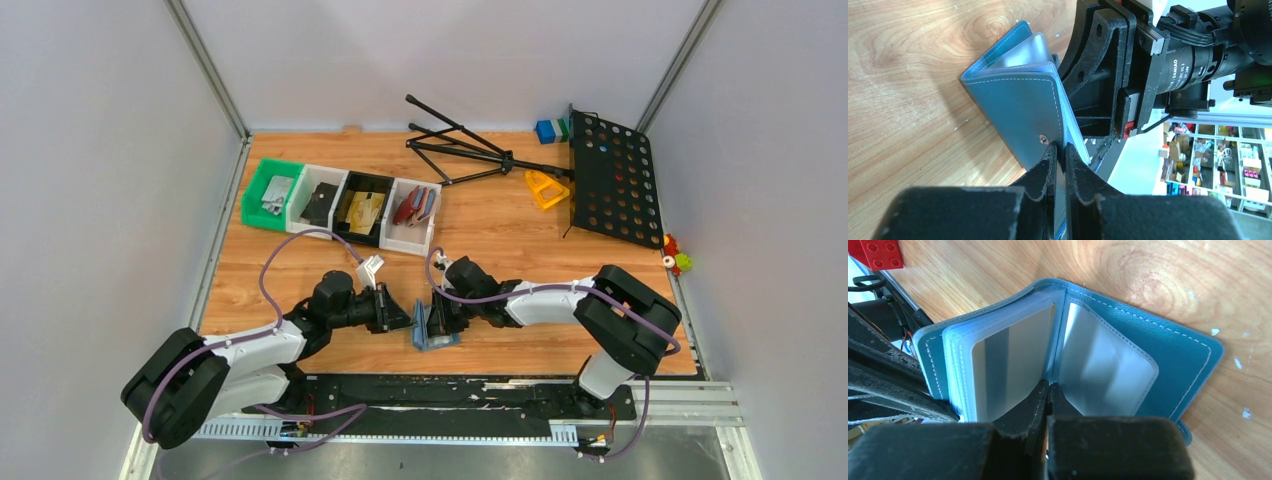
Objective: Take the credit cards out of the card holder
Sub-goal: Remove the credit card from the card holder.
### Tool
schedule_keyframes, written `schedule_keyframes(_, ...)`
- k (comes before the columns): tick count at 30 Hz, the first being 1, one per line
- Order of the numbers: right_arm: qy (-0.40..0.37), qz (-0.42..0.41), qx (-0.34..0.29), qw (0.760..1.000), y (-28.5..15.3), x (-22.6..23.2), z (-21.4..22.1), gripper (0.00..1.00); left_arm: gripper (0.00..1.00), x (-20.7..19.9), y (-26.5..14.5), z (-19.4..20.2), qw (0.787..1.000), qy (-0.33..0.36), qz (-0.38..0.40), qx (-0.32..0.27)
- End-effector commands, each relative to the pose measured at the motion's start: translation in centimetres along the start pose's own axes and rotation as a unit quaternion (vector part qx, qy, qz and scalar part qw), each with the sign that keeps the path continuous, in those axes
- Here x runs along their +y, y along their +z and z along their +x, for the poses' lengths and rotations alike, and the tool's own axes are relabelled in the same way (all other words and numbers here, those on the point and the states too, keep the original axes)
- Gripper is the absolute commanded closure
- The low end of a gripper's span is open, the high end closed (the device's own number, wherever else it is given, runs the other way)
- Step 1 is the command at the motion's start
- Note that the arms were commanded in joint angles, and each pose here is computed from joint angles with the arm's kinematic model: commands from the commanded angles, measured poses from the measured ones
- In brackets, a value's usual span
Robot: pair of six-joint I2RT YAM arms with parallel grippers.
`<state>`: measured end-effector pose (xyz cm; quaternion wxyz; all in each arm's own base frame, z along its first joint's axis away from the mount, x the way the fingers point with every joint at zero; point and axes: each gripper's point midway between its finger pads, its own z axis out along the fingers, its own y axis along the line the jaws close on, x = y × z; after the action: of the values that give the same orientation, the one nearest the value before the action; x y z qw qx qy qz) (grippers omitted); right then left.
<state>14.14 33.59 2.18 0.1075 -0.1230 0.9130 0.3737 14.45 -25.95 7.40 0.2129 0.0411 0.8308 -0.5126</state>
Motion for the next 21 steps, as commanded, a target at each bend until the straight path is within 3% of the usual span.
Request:
schedule_keyframes(1, -0.013, -0.013, -0.006, 1.0, 0.03, 0.87, -0.31, 0.98, 0.88, 1.02, 0.22, 0.13, 1.0, 0.004, -0.029, 0.009)
schedule_keyframes(5, -0.016, -0.014, -0.006, 1.0, 0.05, 1.03, -0.46, 0.98, 0.73, 0.88, 0.1, 0.11, 0.999, 0.004, -0.03, 0.011)
schedule_keyframes(9, -0.017, -0.015, -0.005, 1.0, 0.2, 1.24, -0.56, 0.99, 0.49, 0.55, -0.14, -0.1, 1.0, 0.008, -0.026, 0.003)
schedule_keyframes(21, -0.023, -0.016, -0.002, 1.0, 0.26, 1.51, -0.44, 1.0, 0.47, 1.09, 0.11, 0.28, 0.999, 0.004, -0.034, 0.015)
